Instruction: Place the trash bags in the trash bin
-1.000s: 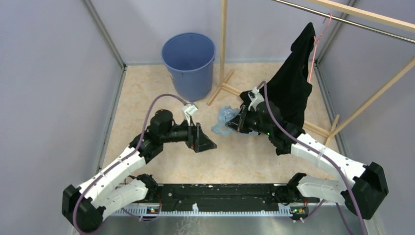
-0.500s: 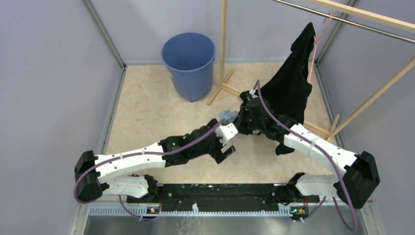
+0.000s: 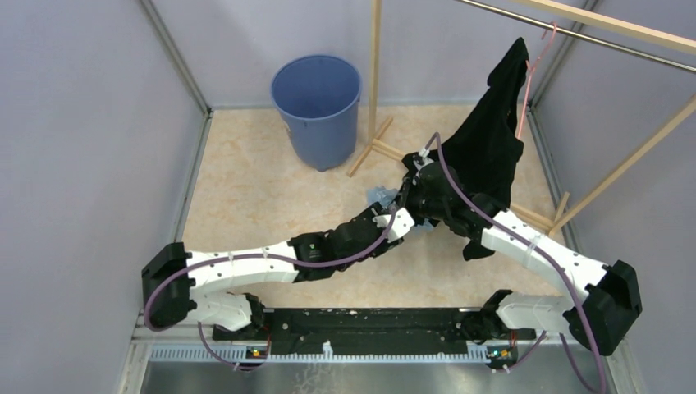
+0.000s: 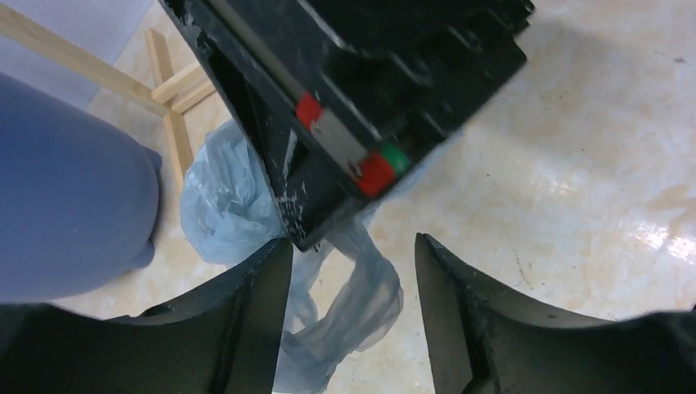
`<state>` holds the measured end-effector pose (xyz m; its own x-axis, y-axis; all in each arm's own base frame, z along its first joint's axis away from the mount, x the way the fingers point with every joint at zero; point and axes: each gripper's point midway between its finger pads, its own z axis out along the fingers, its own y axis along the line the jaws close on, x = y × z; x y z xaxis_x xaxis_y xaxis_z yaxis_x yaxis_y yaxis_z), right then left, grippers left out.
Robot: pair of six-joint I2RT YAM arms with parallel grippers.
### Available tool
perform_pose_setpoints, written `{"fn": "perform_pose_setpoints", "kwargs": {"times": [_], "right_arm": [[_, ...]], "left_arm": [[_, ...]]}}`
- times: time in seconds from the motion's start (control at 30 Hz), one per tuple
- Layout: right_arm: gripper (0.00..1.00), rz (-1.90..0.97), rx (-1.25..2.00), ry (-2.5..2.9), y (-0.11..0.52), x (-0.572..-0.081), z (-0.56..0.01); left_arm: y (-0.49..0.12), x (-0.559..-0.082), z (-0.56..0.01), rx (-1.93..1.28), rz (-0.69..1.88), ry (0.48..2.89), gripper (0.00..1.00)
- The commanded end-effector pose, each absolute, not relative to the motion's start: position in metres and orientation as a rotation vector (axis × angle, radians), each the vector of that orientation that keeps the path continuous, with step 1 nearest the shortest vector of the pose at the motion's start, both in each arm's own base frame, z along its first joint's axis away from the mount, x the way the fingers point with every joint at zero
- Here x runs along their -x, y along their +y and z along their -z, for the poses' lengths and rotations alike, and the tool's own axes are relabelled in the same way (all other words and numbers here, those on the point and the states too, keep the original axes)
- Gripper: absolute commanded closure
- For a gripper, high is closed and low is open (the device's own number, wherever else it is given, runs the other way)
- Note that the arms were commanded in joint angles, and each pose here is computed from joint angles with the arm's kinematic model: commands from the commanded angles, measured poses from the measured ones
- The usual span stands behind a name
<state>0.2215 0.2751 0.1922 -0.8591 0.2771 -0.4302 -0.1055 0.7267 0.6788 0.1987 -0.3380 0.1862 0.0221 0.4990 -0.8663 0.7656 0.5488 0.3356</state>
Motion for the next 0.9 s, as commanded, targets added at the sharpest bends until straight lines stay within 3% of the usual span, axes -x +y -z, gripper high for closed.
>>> {"fn": "perform_pose_setpoints", "kwargs": {"times": [0.0,0.07,0.13,0.23,0.3,0.43,0.53,0.67,0.87], "right_arm": [[1.00,-1.072,-0.058,2.341,0.280,-0.220,-0.216],[1.00,-1.063,0.017,2.334,0.281,-0.218,-0.217],[0.98,-0.995,0.116,2.326,0.275,-0.219,-0.215],[0.81,-0.799,0.260,2.300,0.255,-0.227,-0.210],[0.63,-0.688,0.309,2.285,0.240,-0.231,-0.210],[0.26,-0.556,0.368,2.219,0.217,-0.234,-0.219],[0.09,-0.537,0.388,2.155,0.208,-0.232,-0.229],[0.02,-0.615,0.417,2.127,0.214,-0.222,-0.224],[0.01,-0.885,0.615,2.048,0.249,-0.191,-0.223]], "left_arm": [[-0.338,-0.212,-0.193,-0.997,0.216,1.716,0.53],[-0.338,-0.212,-0.195,-0.984,0.218,1.736,0.71],[-0.336,-0.208,-0.199,-0.966,0.248,1.753,0.81],[-0.332,-0.197,-0.205,-0.947,0.324,1.774,0.94],[-0.328,-0.191,-0.209,-0.913,0.378,1.804,1.00],[-0.317,-0.186,-0.221,-0.788,0.489,1.884,1.00],[-0.303,-0.197,-0.230,-0.637,0.615,1.975,1.00],[-0.280,-0.217,-0.247,-0.366,0.860,2.026,1.00],[-0.281,-0.213,-0.263,-0.281,1.175,1.990,1.00]]}}
